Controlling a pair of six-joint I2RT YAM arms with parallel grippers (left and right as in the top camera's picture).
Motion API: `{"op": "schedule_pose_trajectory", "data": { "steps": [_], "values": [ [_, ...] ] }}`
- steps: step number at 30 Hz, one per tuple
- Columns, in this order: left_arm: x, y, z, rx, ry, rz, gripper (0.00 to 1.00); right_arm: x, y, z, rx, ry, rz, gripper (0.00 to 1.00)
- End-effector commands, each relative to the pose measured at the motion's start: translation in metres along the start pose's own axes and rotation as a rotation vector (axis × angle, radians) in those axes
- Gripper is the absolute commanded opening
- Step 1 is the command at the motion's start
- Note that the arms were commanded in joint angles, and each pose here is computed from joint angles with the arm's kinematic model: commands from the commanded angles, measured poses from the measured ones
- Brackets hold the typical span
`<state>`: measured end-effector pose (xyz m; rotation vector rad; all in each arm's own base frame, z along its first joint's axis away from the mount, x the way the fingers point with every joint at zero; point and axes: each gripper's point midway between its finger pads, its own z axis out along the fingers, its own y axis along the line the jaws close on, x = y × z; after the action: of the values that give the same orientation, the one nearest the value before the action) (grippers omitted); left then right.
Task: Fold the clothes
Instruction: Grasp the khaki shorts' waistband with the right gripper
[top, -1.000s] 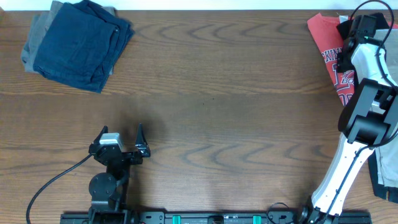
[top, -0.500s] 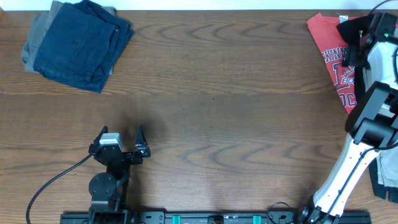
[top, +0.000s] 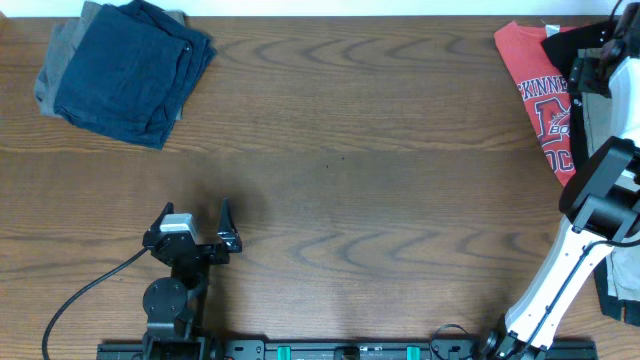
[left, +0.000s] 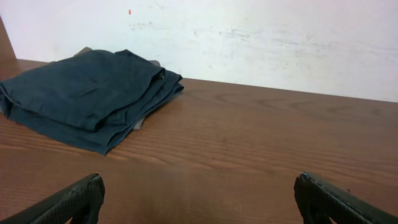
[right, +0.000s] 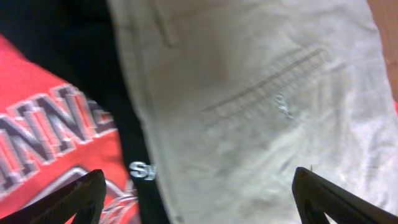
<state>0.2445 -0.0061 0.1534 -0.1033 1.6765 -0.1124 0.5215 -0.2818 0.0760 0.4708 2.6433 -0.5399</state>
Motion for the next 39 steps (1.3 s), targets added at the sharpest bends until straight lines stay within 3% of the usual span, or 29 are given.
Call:
{"op": "schedule_pose_trajectory", "data": {
  "steps": [1,6,18,25,27,32,39],
  "values": [
    [0.016,0.008,0.001,-0.038,0.045,0.015,0.98,0.020,-0.012,0.026,0.036,0.063,0.022,0.93],
    [0.016,0.008,0.001,-0.038,0.045,0.015,0.98,0.021,-0.017,0.028,0.040,0.065,0.031,0.89],
    [0.016,0.008,0.001,-0.037,0.045,0.015,0.98,0.038,-0.010,0.045,0.028,0.116,-0.005,0.89],
    [0.016,0.008,0.001,-0.037,0.045,0.015,0.98,0.038,-0.010,0.047,0.029,0.114,0.004,0.80],
    [0.016,0.008,0.001,-0.038,0.045,0.015,0.98,0.038,-0.009,0.047,0.028,0.115,0.004,0.71],
    [0.016,0.008,0.001,-0.038,0.045,0.015,0.98,0.036,-0.006,0.046,0.023,0.110,0.006,0.35],
    [0.016,0.008,0.001,-0.038,0.045,0.015,0.98,0.026,0.006,0.037,0.017,0.081,0.001,0.09]
  ]
}}
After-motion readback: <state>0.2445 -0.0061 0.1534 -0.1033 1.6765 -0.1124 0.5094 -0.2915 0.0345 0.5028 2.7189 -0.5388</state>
